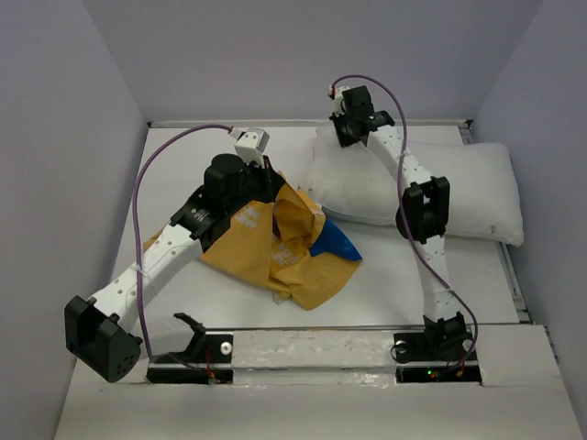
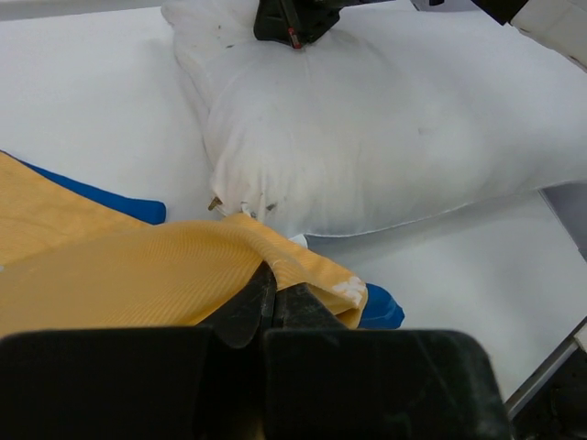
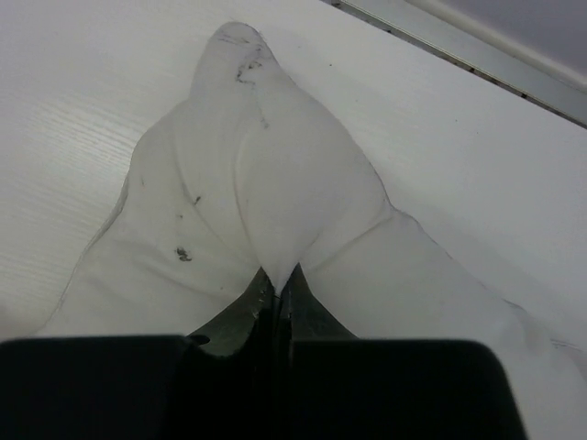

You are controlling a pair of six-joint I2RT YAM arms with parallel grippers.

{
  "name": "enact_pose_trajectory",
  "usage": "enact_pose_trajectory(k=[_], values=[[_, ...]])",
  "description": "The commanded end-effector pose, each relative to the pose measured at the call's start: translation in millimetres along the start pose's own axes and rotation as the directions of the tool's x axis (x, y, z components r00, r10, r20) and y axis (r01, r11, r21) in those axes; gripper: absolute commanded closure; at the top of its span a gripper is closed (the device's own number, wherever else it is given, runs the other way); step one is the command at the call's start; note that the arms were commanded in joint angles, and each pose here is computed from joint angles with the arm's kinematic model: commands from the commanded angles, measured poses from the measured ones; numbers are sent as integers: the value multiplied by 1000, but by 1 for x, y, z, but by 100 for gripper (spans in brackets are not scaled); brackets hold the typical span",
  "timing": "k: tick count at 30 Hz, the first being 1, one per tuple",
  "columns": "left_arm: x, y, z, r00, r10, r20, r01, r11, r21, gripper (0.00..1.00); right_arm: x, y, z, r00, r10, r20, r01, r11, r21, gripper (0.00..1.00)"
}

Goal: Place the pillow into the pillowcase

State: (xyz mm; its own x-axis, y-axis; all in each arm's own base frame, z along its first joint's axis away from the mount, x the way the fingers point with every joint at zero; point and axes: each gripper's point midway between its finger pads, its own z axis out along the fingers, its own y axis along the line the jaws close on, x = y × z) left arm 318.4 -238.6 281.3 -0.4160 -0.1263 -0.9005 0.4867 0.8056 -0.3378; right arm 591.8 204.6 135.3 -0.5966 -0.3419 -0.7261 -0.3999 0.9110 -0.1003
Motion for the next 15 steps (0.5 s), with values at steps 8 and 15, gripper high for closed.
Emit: enact_pose_trajectory(k=[8, 15], values=[[-9, -12, 11, 996, -83, 44, 80, 995, 66, 100, -135, -21, -259, 792, 48, 609, -99, 994, 50, 100], [-11, 0, 26, 986, -146, 75, 144, 989, 35, 100, -62, 39, -360, 727, 147, 670, 12, 974, -227, 100]])
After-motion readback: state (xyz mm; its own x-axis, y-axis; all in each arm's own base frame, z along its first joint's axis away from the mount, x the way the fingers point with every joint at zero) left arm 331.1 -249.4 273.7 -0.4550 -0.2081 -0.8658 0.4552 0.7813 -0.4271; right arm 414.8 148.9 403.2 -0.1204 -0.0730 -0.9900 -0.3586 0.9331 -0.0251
